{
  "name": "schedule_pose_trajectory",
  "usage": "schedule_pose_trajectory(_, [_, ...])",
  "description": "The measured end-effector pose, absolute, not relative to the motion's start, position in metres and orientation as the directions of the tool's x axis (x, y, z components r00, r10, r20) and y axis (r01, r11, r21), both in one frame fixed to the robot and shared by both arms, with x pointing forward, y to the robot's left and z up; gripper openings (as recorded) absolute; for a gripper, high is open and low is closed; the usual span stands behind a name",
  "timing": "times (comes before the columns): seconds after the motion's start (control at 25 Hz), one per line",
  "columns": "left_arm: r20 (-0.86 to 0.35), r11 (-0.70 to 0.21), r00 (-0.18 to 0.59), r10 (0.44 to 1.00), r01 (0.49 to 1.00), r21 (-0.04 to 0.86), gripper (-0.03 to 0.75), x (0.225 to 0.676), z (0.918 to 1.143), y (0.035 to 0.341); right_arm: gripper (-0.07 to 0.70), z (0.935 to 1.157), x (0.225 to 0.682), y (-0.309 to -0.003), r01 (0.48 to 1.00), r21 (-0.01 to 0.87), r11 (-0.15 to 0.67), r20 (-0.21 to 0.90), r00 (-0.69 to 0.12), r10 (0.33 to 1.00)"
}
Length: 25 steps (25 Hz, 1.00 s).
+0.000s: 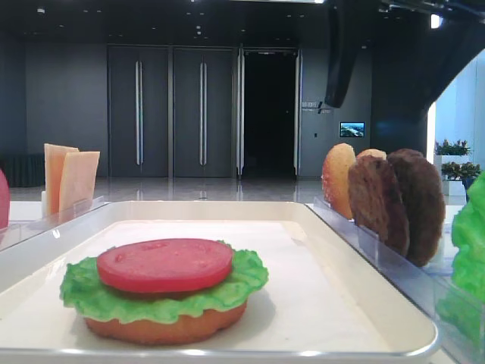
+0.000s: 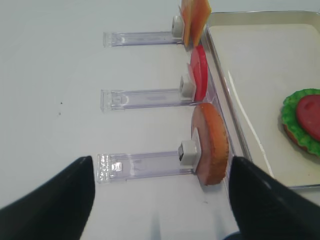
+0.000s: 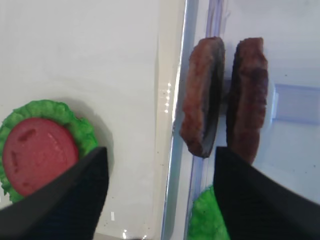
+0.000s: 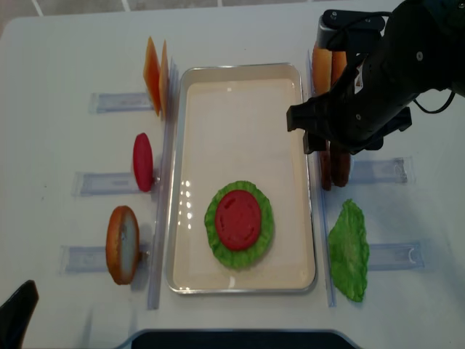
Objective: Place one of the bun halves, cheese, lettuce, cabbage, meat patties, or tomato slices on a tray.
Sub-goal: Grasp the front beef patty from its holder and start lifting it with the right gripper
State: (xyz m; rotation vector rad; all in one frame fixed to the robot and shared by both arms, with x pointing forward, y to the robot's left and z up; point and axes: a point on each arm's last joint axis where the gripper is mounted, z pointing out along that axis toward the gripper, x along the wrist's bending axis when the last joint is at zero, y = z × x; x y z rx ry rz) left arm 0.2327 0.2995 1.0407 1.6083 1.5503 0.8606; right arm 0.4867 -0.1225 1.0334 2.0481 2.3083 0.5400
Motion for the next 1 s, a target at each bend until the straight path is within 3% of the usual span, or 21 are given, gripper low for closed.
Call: schedule_pose_trajectory(1.0, [-0.022, -0.006, 0.049, 0.999, 0.51, 0.86, 0.639, 0.233, 1.041, 0.3, 0.461, 0.992, 0.508, -0.11, 0.962, 0.229, 0.148, 0.154, -0.186, 0.97])
